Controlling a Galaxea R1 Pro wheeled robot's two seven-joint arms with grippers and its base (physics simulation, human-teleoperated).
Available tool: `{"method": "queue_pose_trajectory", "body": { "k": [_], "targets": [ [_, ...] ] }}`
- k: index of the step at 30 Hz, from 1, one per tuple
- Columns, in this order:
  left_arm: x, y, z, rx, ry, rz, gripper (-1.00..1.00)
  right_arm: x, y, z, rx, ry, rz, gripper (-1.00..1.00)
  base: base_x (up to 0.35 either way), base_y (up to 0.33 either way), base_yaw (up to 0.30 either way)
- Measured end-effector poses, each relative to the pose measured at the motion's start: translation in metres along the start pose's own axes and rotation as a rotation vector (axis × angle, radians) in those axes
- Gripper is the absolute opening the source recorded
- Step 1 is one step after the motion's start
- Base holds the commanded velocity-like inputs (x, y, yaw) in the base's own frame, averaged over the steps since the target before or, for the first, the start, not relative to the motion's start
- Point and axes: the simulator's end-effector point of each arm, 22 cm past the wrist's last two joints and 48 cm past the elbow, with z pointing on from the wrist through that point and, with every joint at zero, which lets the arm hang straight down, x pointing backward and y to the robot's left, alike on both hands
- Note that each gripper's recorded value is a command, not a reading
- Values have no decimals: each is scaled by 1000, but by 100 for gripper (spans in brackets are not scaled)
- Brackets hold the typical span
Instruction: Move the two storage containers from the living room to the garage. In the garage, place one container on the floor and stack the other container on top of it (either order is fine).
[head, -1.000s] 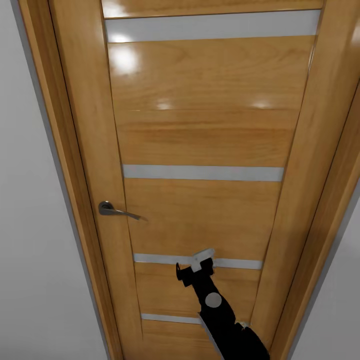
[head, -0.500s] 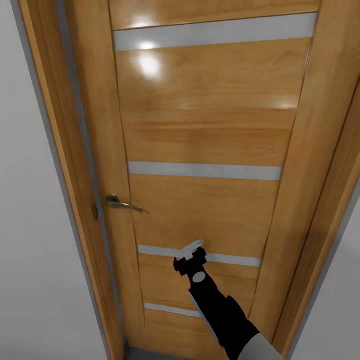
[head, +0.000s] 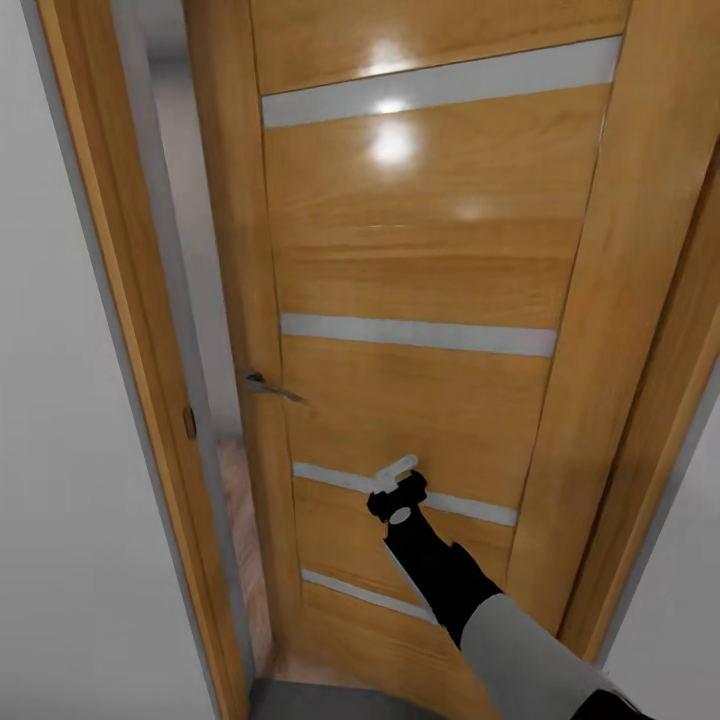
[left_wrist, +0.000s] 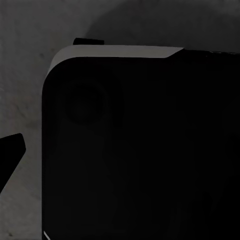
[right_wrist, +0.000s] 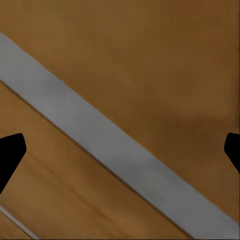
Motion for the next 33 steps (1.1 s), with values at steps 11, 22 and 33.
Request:
{"method": "queue_pose_trajectory", "body": {
  "k": [11,22,33],
  "targets": [
    [0,0,0,0,0,-1,100,-17,-33,24,23,32,32,100,0,0,0],
    [0,0,0,0,0,-2,100,-39,-70,34,90,36,0,100,0,0,0],
    [0,-1,0,1,-1,-1,100,-76,-85,26,129,-26,51,100,0,0,0]
  ]
}}
